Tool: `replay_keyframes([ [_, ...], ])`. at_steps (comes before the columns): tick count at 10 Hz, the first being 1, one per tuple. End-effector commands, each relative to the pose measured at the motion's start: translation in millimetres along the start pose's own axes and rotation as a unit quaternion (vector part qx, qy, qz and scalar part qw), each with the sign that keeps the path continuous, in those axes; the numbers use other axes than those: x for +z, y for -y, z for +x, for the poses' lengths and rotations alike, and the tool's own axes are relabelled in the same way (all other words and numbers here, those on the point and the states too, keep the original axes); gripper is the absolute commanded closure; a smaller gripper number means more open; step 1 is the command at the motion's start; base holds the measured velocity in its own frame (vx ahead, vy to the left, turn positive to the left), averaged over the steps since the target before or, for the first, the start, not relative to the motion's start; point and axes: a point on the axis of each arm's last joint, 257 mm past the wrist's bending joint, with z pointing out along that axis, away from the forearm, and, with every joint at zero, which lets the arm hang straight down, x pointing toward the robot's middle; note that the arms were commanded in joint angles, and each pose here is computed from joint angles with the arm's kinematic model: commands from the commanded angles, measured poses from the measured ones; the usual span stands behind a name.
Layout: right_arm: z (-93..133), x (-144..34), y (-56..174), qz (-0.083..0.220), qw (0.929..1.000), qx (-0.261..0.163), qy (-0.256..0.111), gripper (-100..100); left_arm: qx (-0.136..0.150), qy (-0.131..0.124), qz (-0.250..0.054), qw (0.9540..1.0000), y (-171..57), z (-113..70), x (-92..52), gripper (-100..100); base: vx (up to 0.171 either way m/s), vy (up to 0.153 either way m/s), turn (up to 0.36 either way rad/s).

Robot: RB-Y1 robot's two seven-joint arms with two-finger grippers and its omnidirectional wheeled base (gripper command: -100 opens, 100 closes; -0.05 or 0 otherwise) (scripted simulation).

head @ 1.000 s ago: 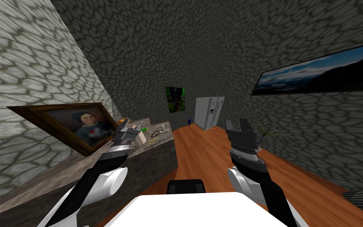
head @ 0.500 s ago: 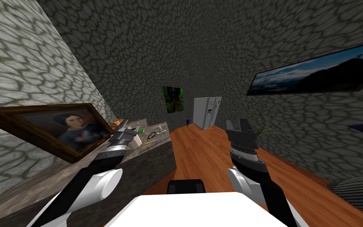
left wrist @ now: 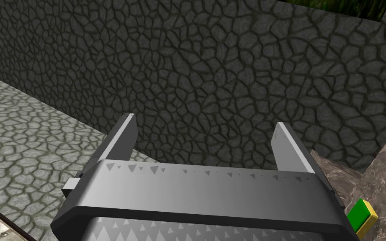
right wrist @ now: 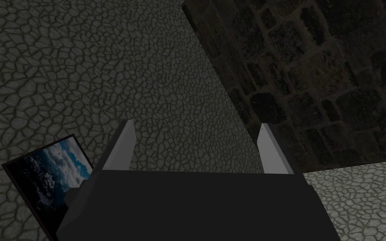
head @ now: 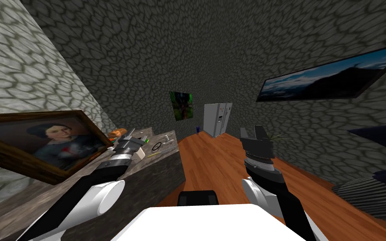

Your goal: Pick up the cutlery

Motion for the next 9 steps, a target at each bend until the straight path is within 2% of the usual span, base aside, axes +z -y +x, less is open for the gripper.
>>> replay_keyframes([
  [1, 0.0, 0.0, 0.0, 0.0, 1.0, 0.0, 0.0, 0, -0.002, 0.005, -0.016, 0.9999, -7.6, -4.7, -0.9, -100, 0.025, -0.013, 0.008],
  [4, 0.0, 0.0, 0.0, 0.0, 1.0, 0.0, 0.0, 0, -0.03, 0.028, -0.058, 0.9974, -20.0, -26.7, -5.9, -100, 0.042, -0.031, -0.12],
  [6, 0.0, 0.0, 0.0, 0.0, 1.0, 0.0, 0.0, 0, -0.031, 0.035, -0.082, 0.9955, -32.4, -29.7, -7.9, -100, 0.042, -0.021, -0.03],
  [7, 0.0, 0.0, 0.0, 0.0, 1.0, 0.0, 0.0, 0, -0.044, 0.046, -0.099, 0.9931, -36.9, -39.8, -11.9, -100, 0.043, -0.019, -0.166],
  [9, 0.0, 0.0, 0.0, 0.0, 1.0, 0.0, 0.0, 0, -0.044, 0.051, -0.119, 0.9906, -46.9, -42.1, -14.4, -100, 0.028, -0.011, -0.032],
])
